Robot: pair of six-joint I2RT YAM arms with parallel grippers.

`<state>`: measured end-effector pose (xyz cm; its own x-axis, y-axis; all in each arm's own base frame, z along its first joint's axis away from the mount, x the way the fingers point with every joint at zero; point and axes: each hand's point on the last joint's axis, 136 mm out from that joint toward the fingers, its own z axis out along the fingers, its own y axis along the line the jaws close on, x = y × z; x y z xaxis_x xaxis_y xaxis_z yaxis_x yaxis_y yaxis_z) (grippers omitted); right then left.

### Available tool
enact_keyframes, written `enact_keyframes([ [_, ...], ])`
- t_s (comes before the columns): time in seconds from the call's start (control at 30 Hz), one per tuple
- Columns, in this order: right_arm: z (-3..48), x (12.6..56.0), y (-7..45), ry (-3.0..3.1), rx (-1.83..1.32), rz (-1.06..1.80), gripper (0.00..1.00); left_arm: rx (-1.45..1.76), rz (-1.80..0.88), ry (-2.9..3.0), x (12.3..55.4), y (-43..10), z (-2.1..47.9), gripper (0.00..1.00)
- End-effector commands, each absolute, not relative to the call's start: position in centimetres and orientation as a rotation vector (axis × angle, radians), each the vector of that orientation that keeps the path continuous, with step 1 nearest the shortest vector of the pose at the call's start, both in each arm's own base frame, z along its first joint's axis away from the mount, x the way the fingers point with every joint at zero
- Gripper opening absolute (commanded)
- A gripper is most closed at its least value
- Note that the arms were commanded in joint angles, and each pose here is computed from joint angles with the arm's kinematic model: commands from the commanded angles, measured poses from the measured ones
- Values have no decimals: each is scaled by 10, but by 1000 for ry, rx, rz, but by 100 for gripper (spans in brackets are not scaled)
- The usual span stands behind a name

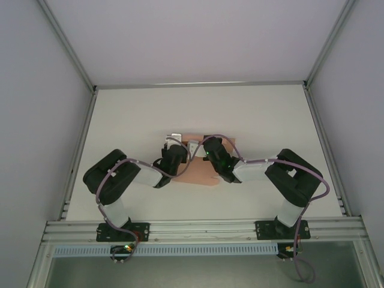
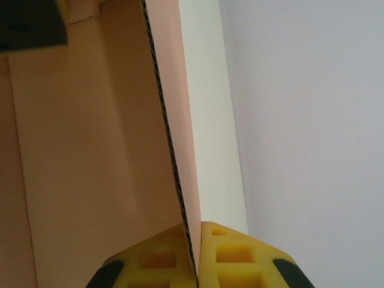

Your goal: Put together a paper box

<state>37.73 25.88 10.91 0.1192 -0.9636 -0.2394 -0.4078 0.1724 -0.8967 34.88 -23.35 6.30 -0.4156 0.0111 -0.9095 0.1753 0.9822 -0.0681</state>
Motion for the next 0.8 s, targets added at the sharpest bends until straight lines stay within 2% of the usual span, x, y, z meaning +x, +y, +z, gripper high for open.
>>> enact_keyframes([
  [0.0, 32, 335, 253, 1572, -1692, -597, 0, 150, -244, 1920, 351, -234, 84, 56],
  [0.3, 31, 336, 253, 1581, -1693, -603, 0, 137, -275, 1872, 356, -236, 103, 60],
  [0.4, 32, 337, 253, 1578, -1691, -603, 0, 127, -250, 1874, 360, -233, 102, 52],
  [0.5, 32, 337, 253, 1578, -1691, -602, 0, 105, -273, 1908, 364, -228, 90, 43],
  [0.63, 32, 335, 253, 1577, -1695, -595, 0, 62, -344, 1946, 368, -222, 71, 23],
  [0.7, 32, 335, 254, 1578, -1695, -593, 0, 82, -322, 1944, 370, -220, 66, 19],
  [0.77, 31, 336, 253, 1583, -1689, -596, 0, 96, -290, 1952, 373, -220, 62, 0],
])
